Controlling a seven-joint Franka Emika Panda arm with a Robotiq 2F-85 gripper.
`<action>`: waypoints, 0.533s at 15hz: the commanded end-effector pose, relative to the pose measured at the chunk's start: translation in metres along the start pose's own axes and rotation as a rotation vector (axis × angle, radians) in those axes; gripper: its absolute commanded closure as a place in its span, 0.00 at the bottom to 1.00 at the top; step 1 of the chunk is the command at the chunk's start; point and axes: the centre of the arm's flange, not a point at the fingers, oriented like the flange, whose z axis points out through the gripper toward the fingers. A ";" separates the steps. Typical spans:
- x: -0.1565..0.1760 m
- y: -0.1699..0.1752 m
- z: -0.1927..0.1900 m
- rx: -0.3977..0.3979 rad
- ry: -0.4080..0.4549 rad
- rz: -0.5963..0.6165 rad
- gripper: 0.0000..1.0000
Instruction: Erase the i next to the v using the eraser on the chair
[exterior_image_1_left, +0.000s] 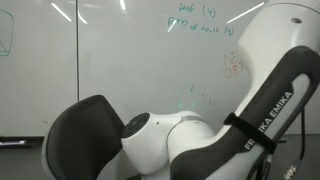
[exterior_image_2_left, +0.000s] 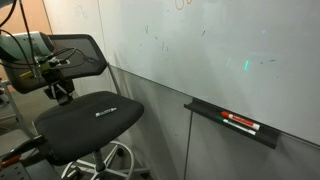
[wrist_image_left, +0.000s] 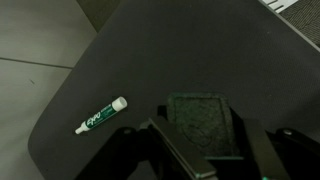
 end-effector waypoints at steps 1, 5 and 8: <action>0.034 0.007 0.001 -0.013 -0.089 0.037 0.68; 0.045 0.018 0.011 -0.008 -0.199 0.054 0.18; 0.049 0.022 0.015 -0.003 -0.238 0.059 0.04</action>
